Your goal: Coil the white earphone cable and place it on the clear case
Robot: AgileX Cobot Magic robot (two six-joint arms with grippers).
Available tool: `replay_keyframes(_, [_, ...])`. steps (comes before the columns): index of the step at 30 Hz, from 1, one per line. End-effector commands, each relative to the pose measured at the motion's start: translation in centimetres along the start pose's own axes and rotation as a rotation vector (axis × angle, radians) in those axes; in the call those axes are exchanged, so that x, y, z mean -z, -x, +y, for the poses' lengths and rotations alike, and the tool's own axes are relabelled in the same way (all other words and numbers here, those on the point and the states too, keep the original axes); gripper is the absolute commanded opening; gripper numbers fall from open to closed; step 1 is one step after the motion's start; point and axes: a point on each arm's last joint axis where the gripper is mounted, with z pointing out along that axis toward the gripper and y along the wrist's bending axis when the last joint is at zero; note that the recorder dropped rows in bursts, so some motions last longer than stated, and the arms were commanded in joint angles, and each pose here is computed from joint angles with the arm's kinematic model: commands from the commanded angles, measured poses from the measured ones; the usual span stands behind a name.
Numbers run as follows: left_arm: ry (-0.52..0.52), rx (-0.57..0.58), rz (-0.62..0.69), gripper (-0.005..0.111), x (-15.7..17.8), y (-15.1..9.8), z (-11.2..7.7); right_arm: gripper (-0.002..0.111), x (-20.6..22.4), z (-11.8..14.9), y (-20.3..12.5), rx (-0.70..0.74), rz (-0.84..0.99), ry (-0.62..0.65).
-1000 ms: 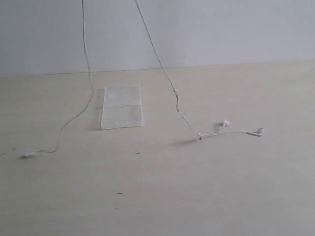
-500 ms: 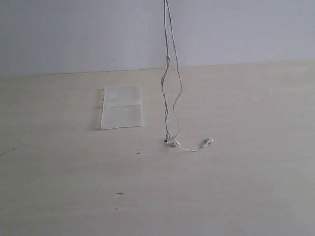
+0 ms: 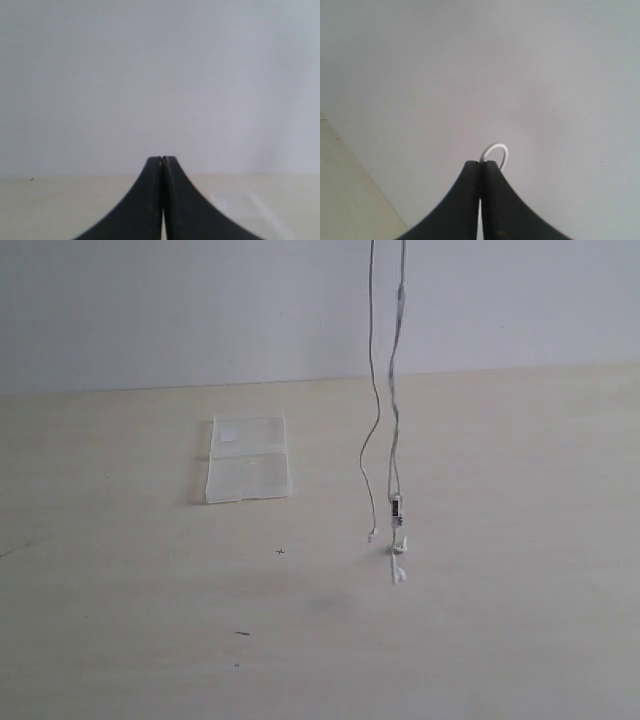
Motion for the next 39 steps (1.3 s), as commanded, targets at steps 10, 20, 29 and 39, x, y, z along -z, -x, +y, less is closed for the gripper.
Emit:
replay_keyframes(10, [-0.042, 0.362, -0.261, 0.0, 0.4, 2.3, 0.0, 0.0, 0.9, -0.9, 1.3, -0.045, -0.116, -0.061])
replay_keyframes(20, [-0.502, 0.202, 0.116, 0.0, -3.0, 1.5, -4.6, 0.0, 1.9, -2.5, 2.0, -0.121, -0.093, -0.16])
replay_keyframes(29, [-0.824, 0.224, 0.341, 0.0, -11.5, 2.2, -7.1, 0.0, 1.9, -2.3, 2.0, -0.156, -0.089, -0.14])
replay_keyframes(39, [-1.089, 0.329, 0.485, 0.037, -16.5, -1.0, -11.7, 0.0, 1.8, -2.1, 1.9, -0.19, -0.078, -0.118])
